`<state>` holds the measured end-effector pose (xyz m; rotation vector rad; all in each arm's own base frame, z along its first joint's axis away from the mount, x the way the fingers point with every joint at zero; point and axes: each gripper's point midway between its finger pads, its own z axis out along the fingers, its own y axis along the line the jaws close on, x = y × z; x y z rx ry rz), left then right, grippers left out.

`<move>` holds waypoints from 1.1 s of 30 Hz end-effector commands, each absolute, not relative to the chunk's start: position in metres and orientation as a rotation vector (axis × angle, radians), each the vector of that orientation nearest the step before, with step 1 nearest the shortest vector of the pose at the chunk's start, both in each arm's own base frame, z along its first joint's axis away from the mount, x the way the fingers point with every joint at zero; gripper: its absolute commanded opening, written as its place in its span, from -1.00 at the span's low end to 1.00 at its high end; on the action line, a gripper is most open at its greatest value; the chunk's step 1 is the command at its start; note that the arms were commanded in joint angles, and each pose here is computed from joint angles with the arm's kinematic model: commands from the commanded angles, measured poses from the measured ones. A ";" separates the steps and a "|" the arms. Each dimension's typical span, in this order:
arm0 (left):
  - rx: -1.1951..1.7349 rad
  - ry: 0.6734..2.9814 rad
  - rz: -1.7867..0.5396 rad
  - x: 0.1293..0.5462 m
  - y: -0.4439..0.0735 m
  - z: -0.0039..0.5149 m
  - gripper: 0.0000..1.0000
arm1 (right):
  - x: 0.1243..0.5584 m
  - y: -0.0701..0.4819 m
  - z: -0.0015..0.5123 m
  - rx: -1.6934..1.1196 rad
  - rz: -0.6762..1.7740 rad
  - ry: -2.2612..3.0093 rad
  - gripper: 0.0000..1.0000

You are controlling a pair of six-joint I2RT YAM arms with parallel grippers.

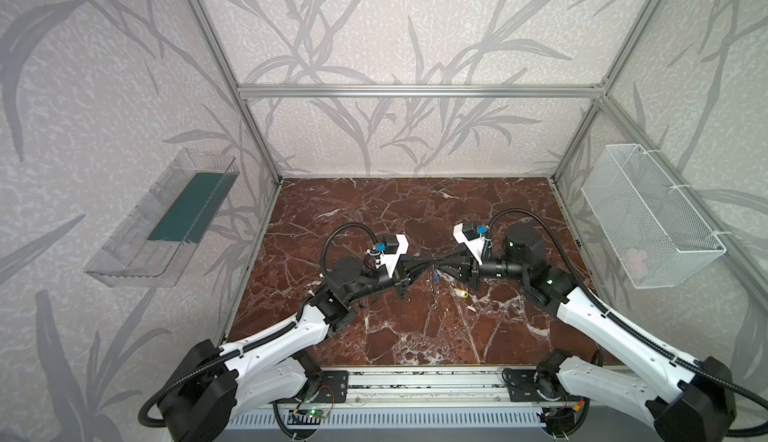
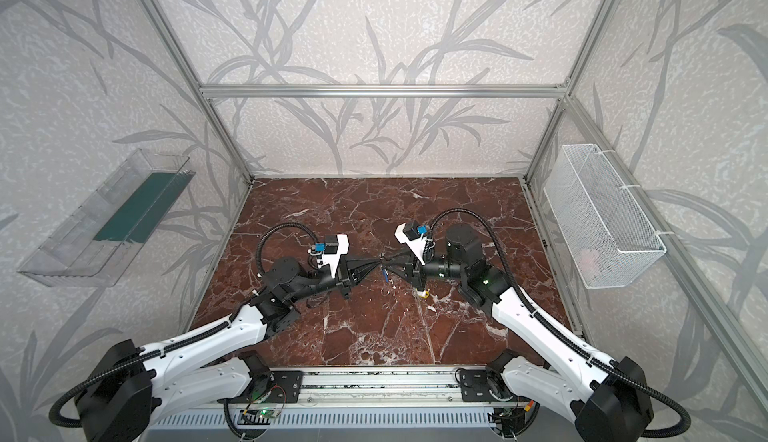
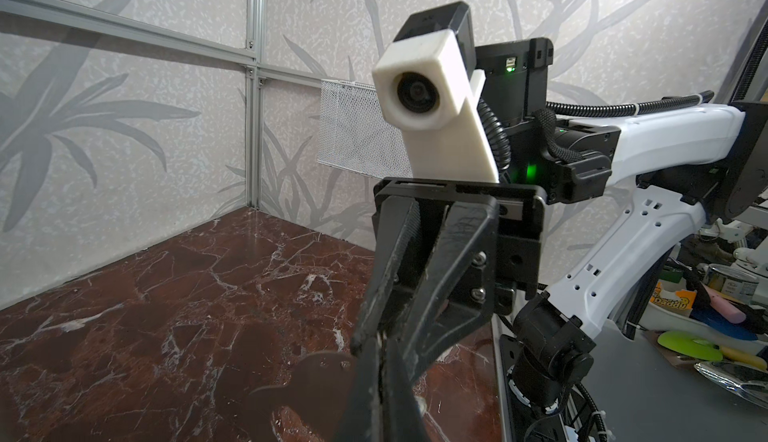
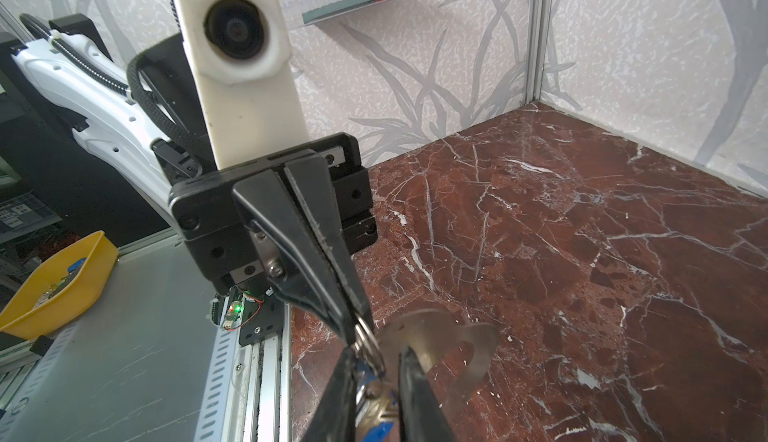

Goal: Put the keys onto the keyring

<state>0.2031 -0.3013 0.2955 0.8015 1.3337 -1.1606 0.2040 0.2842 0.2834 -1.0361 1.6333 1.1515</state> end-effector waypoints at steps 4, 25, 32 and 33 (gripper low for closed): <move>0.815 1.263 -1.196 0.194 -0.302 0.310 -1.00 | 0.199 0.288 0.294 -1.057 1.204 1.573 -0.65; 0.788 1.356 -1.116 0.209 -0.303 0.299 -0.69 | 0.204 0.286 0.281 -1.088 1.131 1.642 -1.00; 0.793 1.477 -0.862 0.212 -0.269 0.301 -0.47 | 0.204 0.281 0.259 -1.227 0.933 1.787 -1.00; 0.803 1.497 -0.838 0.211 -0.266 0.301 -0.47 | 0.204 0.283 0.258 -1.249 0.911 1.791 -1.00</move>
